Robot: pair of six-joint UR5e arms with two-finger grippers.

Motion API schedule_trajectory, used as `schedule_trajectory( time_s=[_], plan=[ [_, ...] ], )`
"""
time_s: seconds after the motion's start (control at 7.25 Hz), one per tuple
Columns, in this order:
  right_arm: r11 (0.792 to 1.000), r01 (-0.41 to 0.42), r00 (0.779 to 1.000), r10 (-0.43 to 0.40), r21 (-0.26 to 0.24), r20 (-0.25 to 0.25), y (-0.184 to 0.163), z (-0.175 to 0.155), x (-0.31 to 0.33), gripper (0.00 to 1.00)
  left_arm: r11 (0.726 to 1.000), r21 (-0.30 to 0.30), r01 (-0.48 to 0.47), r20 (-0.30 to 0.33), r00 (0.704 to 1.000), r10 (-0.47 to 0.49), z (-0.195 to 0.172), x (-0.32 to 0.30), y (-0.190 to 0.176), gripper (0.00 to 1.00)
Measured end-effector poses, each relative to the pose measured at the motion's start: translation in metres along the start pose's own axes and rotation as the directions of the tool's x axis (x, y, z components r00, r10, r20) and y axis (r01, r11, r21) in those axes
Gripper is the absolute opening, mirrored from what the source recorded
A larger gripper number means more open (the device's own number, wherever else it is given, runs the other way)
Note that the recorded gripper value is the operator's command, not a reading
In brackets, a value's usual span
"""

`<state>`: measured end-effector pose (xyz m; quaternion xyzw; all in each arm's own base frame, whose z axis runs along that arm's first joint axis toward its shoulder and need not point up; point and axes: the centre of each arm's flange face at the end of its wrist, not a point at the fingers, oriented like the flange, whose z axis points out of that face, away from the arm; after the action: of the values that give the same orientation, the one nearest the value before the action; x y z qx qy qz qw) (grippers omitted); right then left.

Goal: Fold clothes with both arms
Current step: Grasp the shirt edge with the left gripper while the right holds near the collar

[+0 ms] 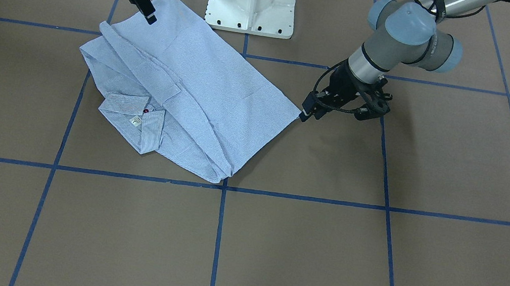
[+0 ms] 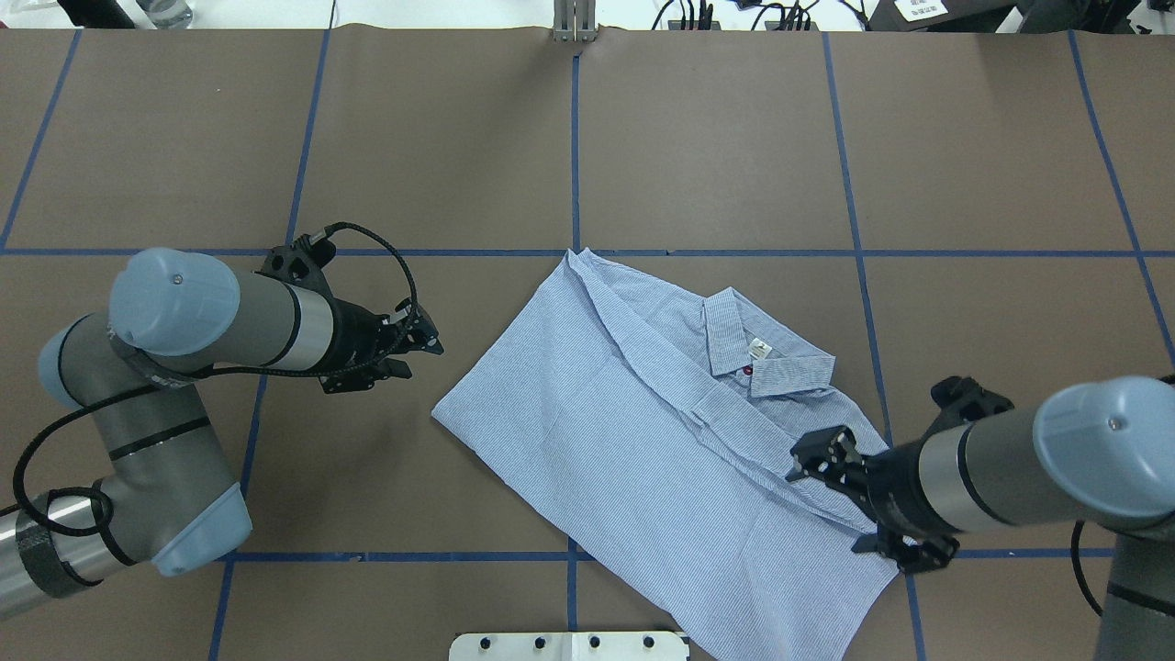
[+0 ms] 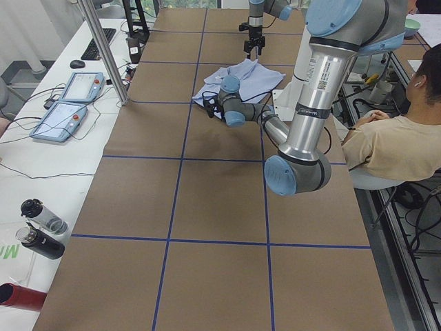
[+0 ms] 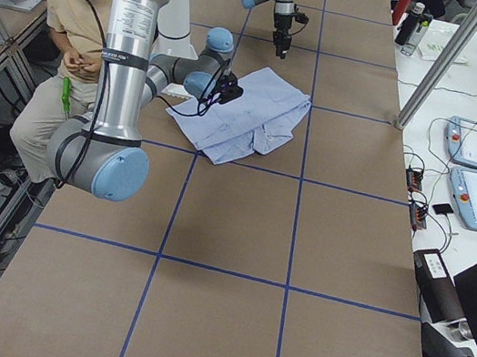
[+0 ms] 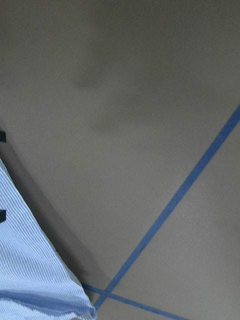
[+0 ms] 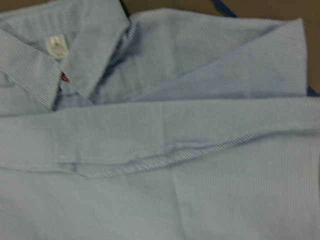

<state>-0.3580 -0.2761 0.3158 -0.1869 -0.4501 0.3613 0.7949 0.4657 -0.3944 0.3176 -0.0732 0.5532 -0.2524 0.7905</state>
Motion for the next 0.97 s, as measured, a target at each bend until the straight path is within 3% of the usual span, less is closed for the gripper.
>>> schedule_trajectory(
  time_s=[0.28,0.97],
  plan=[
    [0.998,-0.012,0.998,0.008,0.059,0.066,-0.032,0.0,-0.04,1.0,0.999,-0.032,0.034,0.031,0.999,-0.033,0.026,-0.01,0.039,0.55],
    [0.994,-0.034,0.998,0.028,0.107,0.054,-0.055,0.019,-0.049,1.0,0.999,-0.03,0.038,0.048,0.998,-0.037,0.045,-0.01,0.049,0.52]
  ],
)
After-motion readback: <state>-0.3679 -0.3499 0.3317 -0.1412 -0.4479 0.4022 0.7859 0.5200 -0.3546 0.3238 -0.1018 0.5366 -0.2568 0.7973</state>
